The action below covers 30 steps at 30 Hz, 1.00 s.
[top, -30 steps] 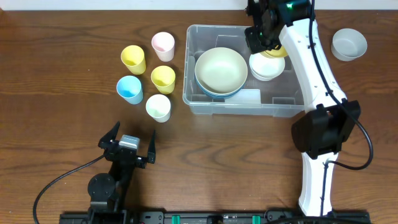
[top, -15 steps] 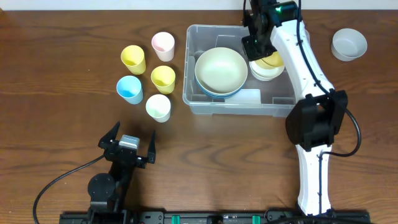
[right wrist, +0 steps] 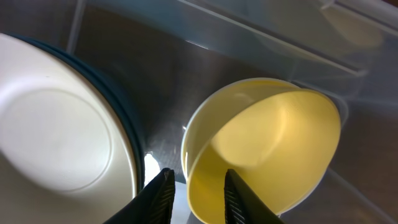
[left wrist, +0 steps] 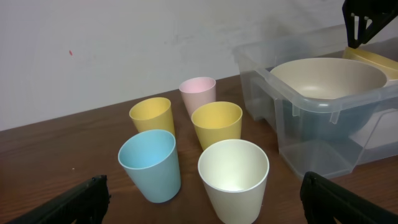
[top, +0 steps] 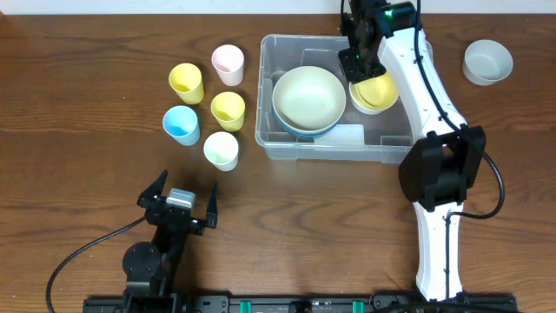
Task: Pack container
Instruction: 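Settle the yellow bowl into the white bowl, then open the gripper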
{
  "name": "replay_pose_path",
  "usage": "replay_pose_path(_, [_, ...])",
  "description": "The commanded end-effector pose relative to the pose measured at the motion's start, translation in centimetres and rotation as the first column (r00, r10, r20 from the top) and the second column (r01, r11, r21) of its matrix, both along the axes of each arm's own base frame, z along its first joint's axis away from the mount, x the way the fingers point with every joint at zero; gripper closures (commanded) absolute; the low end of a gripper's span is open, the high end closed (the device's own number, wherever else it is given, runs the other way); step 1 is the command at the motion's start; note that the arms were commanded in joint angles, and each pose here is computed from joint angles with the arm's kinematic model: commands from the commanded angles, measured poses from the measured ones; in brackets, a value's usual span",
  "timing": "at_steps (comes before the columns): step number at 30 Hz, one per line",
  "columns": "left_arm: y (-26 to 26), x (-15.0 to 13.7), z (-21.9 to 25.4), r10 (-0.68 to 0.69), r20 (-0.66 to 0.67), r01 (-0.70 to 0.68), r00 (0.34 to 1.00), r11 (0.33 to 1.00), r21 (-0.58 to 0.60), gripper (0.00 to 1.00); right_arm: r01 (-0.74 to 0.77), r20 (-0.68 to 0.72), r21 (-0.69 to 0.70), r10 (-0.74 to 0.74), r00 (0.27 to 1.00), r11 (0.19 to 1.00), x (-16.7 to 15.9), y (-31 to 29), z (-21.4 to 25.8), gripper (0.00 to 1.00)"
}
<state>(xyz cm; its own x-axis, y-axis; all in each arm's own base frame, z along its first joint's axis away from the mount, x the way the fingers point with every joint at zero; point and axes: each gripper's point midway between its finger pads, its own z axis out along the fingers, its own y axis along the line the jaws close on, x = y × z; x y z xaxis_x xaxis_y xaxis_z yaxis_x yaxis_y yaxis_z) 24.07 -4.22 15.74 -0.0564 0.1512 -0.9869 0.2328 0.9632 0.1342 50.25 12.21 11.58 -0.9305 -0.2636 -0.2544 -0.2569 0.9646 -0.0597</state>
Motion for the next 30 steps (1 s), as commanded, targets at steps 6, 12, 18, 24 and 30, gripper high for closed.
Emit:
replay_pose_path(6, [0.0, 0.0, -1.7, -0.002, -0.048, 0.003, 0.999, 1.000, 0.011, 0.02, 0.024, -0.006, -0.021, -0.024, 1.000, 0.999, 0.0, -1.0, -0.1, 0.91])
replay_pose_path(12, [0.0, 0.0, -1.7, -0.002, -0.048, 0.003, 0.999, 1.000, 0.011, 0.02, 0.016, -0.015, 0.008, -0.016, 1.000, 1.000, -0.2, -0.5, -0.1, 0.97])
replay_pose_path(18, [0.0, 0.0, -1.7, -0.002, -0.048, 0.003, 0.999, 1.000, 0.011, 0.02, 0.011, -0.009, 0.028, -0.011, 1.000, 1.000, 0.0, -0.1, -0.1, 0.98])
replay_pose_path(24, [0.0, 0.0, -1.7, -0.002, -0.048, 0.003, 0.999, 1.000, 0.011, 0.02, 0.008, -0.017, 0.040, -0.007, 1.000, 0.999, 0.0, 0.1, -0.9, 0.99])
replay_pose_path(30, [0.0, 0.0, -1.7, -0.002, -0.048, 0.003, 0.999, 1.000, 0.011, 0.02, 0.012, -0.010, 0.042, -0.011, 1.000, 0.999, 0.3, 0.0, -1.3, 0.98])
